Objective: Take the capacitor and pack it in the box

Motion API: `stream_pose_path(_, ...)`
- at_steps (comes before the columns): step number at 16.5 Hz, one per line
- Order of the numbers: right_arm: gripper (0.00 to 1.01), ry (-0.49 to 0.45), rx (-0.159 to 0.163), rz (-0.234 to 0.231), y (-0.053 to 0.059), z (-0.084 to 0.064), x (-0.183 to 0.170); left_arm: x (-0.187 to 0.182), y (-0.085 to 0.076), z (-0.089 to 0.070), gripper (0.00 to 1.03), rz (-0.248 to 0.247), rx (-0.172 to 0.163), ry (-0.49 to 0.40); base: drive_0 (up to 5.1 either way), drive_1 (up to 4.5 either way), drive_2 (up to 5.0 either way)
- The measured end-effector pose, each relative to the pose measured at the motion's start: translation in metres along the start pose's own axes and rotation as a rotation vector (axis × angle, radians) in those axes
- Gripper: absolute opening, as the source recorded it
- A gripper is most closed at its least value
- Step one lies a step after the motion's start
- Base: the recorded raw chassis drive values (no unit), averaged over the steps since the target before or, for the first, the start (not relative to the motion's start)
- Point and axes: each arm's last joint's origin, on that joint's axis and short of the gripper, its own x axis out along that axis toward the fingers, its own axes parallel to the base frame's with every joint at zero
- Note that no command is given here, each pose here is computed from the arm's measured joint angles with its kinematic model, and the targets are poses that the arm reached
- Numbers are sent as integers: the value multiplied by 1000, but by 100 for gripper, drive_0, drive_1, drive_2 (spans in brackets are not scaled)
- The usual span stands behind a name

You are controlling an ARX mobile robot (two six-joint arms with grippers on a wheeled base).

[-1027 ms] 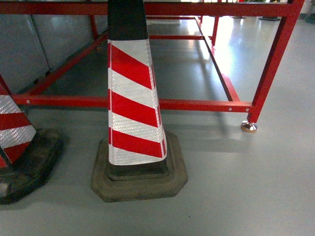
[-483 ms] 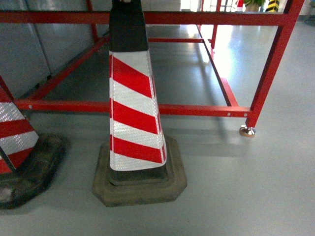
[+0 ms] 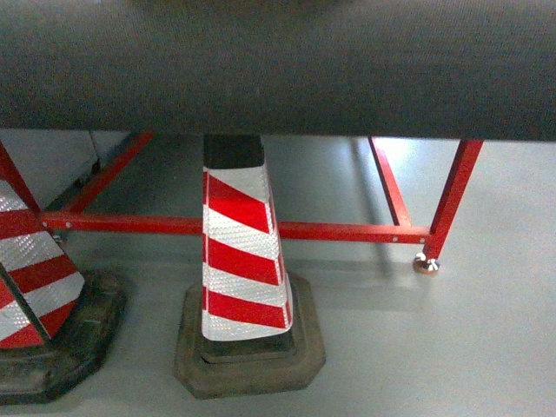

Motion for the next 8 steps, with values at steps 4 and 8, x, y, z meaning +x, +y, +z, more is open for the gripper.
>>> stream_pose_path(4, 98, 2, 1, 0, 0, 0, 0, 0, 0, 0, 44, -1, 0, 0, 0, 0, 0)
stream_pose_path(8, 98, 0, 1, 0, 0, 0, 0, 0, 0, 0, 44, -1, 0, 0, 0, 0, 0)
